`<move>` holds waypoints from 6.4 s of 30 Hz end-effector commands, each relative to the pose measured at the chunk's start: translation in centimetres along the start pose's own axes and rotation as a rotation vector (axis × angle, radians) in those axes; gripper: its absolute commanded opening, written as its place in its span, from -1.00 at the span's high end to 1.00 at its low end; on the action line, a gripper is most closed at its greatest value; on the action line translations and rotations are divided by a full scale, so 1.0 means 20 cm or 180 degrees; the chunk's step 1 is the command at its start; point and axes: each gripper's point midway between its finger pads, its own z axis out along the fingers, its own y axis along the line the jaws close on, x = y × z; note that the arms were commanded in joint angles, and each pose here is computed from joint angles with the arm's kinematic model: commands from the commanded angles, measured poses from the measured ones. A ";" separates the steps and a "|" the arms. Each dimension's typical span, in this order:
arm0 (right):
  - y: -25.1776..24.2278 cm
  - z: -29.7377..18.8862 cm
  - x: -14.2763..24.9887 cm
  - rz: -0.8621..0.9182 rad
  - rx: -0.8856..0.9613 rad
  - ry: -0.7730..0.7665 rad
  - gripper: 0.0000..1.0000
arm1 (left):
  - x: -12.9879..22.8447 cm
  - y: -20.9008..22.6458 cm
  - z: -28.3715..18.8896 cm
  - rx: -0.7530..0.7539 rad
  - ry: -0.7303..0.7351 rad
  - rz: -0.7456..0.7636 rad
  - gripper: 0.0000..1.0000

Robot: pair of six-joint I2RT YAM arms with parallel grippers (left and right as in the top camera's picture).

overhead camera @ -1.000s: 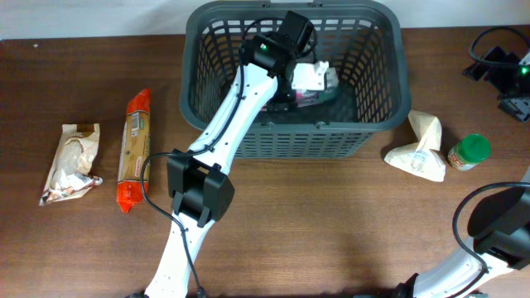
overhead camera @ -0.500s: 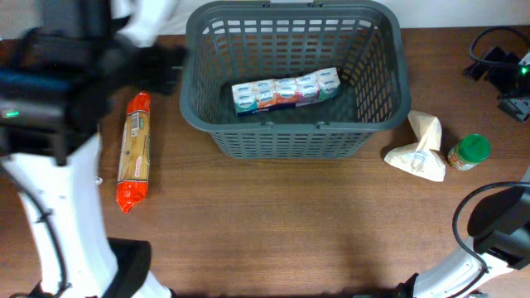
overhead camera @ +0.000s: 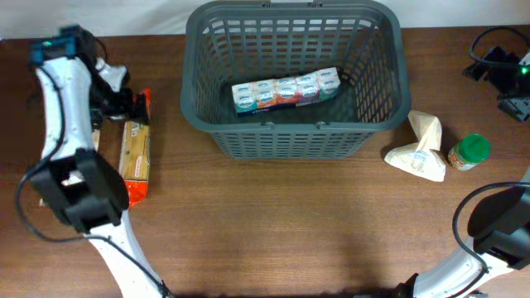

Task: Pack container
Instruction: 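Grasp the red-capped pasta package with the left gripper, then lift the pasta package and place it into the basket, then move the left gripper to the brown paper snack bag and grasp it, then lift the snack bag and drop it into the basket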

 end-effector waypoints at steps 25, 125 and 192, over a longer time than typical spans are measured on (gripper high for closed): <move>0.01 -0.04 -0.01 -0.0017 -0.0005 -0.0069 -0.97 | 0.06 0.02 0.32 0.0093 0.0802 -0.0241 0.96; 0.01 -0.04 -0.01 -0.0017 -0.0005 -0.0069 -0.97 | 0.48 0.90 0.59 -0.0240 0.0975 -0.1192 0.87; 0.01 -0.04 -0.01 -0.0017 -0.0004 -0.0068 -0.97 | -0.09 -0.77 -1.65 -0.0394 -0.3235 0.0792 -0.99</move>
